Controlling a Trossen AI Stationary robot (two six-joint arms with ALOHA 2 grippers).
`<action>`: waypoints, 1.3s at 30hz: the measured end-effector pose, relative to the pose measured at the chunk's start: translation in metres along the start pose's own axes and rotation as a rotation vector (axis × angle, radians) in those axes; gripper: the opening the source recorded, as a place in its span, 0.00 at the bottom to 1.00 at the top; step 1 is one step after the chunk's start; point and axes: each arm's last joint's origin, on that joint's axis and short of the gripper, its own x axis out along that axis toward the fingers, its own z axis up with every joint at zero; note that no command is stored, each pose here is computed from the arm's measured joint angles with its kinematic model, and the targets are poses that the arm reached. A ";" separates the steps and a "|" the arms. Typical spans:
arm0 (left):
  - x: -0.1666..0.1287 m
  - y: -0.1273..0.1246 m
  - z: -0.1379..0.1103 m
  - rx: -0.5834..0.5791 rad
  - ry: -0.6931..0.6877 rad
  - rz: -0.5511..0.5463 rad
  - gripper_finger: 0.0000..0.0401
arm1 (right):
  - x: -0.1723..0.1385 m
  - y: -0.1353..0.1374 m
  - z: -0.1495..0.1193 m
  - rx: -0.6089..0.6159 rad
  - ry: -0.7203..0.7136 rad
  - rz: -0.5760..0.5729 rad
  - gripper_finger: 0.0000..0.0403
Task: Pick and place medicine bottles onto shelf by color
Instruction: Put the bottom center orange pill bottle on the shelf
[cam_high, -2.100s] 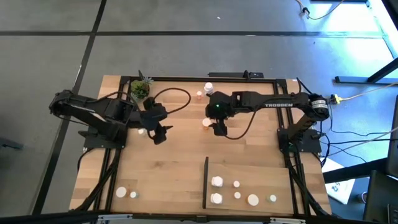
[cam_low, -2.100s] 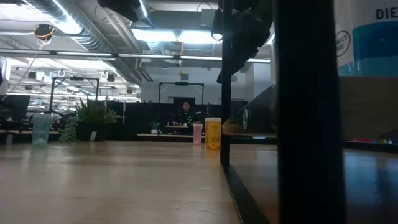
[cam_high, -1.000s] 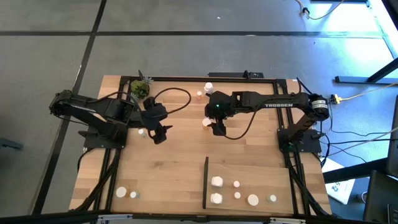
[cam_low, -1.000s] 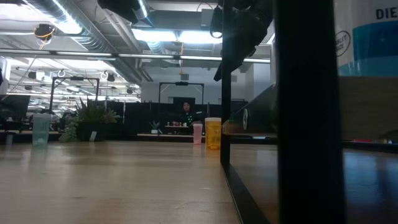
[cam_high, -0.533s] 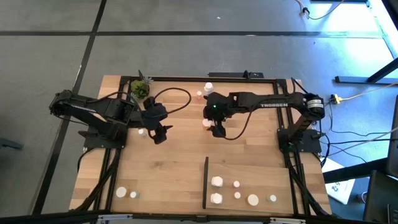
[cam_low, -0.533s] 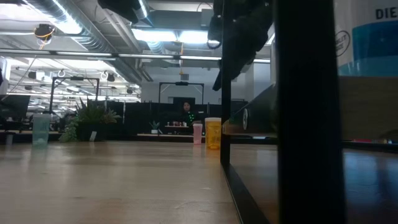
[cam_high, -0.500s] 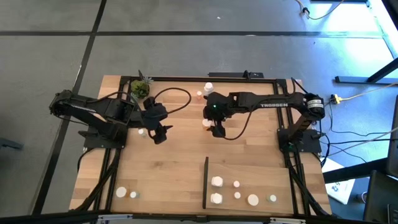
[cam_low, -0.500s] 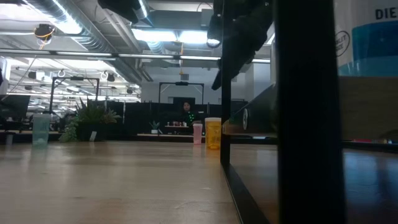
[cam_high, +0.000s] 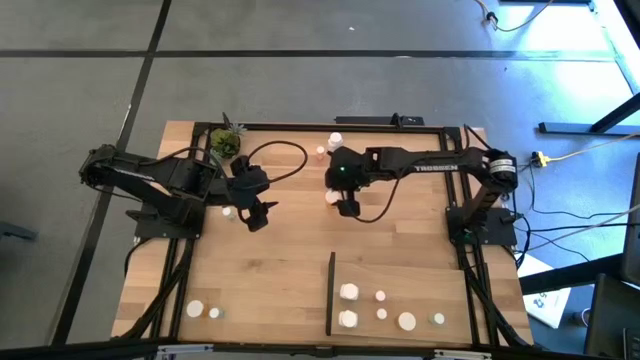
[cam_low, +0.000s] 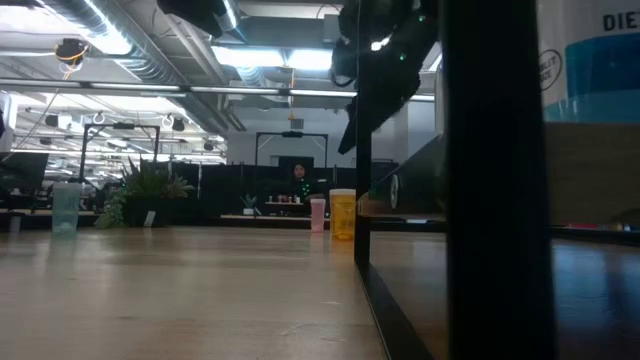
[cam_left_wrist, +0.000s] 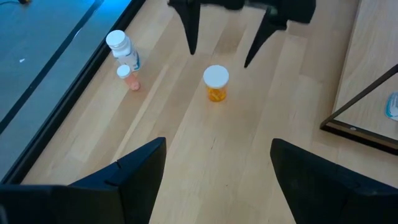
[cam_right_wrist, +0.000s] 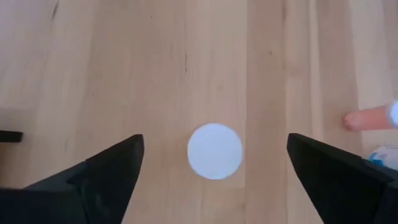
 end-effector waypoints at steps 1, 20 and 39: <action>0.000 0.000 0.000 0.000 0.000 0.000 0.71 | 0.004 0.000 -0.001 0.001 0.014 0.003 0.98; 0.000 0.000 0.000 0.000 0.000 0.000 0.71 | 0.060 -0.004 -0.016 -0.040 0.130 0.026 0.98; 0.000 0.000 0.000 0.000 0.000 0.000 0.71 | 0.070 -0.004 -0.018 -0.032 0.133 0.028 0.94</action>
